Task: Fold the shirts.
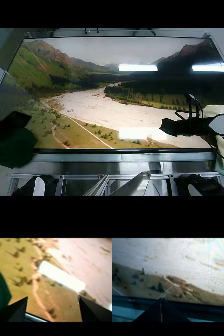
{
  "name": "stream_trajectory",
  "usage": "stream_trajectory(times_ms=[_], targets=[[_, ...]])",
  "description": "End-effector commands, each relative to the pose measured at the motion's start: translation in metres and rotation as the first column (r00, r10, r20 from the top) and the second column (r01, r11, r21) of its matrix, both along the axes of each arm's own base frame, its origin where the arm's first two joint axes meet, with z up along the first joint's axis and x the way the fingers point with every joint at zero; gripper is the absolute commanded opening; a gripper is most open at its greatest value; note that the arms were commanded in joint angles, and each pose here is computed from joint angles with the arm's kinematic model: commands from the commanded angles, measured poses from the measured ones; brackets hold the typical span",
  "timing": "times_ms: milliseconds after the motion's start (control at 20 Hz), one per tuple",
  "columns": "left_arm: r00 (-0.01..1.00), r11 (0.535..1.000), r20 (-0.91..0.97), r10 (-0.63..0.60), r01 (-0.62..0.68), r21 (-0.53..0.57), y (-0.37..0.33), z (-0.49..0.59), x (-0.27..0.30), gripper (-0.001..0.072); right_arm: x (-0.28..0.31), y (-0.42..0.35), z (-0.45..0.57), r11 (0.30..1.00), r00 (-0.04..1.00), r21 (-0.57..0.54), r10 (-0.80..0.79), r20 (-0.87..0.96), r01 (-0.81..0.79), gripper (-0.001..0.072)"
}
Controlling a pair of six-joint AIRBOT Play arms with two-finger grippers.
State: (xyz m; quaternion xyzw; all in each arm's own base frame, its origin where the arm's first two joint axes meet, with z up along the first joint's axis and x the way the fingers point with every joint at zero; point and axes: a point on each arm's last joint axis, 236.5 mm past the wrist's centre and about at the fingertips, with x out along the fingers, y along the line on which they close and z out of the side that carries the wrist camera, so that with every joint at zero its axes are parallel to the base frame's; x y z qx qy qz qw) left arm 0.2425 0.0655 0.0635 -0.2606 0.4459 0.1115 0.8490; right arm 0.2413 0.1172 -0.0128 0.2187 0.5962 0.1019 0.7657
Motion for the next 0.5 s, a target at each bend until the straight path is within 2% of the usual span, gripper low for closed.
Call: stream_trajectory(times_ms=[0,200,400,450], targets=[[0.945,0.966,-0.205,0.256,-0.244,0.081,0.087,-0.040,-0.032,0.0720,0.000,0.000,0.000,1.000,1.000,0.000,0.001,0.000,-0.001,0.0020],[0.881,0.938,-0.335,0.335,-0.346,0.029,0.128,-0.093,-0.047,0.0720,0.000,0.000,0.000,1.000,1.000,0.000,0.000,0.002,0.000,0.0020],[0.879,0.954,-0.387,0.279,-0.300,0.007,0.143,-0.136,-0.041,0.0711,0.000,0.000,0.000,1.000,1.000,0.000,0.000,0.002,0.000,0.0020],[0.877,0.955,-0.397,0.270,-0.295,-0.001,0.144,-0.142,-0.037,0.0590,0.000,0.000,0.000,1.000,1.000,0.000,0.000,0.002,0.000,0.0020]])
